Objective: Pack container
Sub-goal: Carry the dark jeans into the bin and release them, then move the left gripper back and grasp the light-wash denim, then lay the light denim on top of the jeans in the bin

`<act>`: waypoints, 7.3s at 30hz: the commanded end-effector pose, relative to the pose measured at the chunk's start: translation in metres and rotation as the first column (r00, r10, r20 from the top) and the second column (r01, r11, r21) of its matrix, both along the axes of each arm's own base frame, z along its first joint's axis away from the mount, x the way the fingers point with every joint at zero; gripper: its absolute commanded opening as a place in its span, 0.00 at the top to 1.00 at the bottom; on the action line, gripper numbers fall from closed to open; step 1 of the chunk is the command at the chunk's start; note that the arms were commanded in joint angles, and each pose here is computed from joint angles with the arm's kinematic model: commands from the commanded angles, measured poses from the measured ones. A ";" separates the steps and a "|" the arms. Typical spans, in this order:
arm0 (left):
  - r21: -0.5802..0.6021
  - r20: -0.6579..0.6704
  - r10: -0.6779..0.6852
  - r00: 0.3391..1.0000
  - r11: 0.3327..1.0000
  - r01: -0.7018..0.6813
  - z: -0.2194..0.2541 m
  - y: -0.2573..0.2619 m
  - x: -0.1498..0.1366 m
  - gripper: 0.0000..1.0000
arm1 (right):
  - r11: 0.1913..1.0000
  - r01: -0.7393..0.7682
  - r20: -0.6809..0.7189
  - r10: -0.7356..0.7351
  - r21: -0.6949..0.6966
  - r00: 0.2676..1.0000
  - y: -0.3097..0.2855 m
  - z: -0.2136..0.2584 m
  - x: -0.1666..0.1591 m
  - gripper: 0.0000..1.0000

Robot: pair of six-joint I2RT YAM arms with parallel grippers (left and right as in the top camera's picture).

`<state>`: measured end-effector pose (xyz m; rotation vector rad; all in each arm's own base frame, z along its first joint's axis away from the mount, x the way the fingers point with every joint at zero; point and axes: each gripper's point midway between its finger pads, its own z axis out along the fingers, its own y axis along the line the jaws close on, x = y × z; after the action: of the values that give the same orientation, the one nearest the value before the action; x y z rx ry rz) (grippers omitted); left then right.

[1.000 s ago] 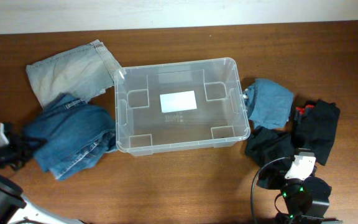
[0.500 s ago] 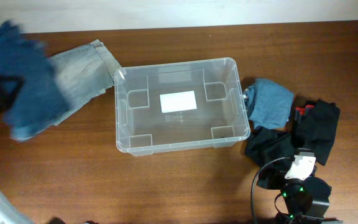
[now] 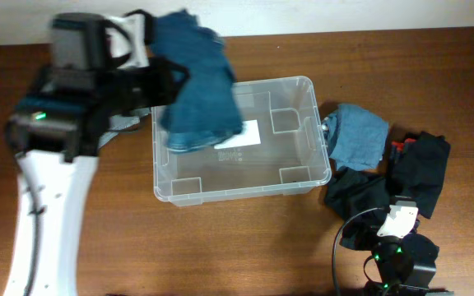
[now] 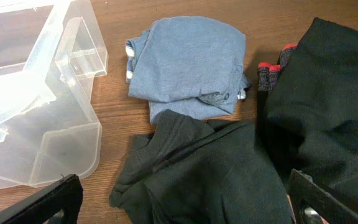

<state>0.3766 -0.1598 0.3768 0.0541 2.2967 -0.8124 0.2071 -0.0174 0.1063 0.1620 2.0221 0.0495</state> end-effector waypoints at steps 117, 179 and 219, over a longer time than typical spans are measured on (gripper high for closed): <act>0.471 -0.345 0.399 0.849 0.856 -0.211 -0.152 0.255 0.079 0.07 | 1.000 -0.004 0.008 0.004 -0.003 1.000 0.000 0.002 0.000 0.02; -0.006 -0.224 0.195 0.955 0.980 -0.201 -0.093 0.278 0.089 0.99 | 1.000 -0.004 0.008 0.004 -0.003 1.000 0.000 0.002 0.000 0.01; 0.280 -0.148 -0.580 0.801 0.752 0.597 -0.094 -0.168 0.006 0.99 | 1.000 -0.004 0.008 0.004 -0.003 1.000 0.000 0.002 0.000 0.02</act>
<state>0.3860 -0.3315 0.2732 0.9401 2.4889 -0.7344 0.2071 -0.0174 0.1061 0.1622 2.0228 0.0496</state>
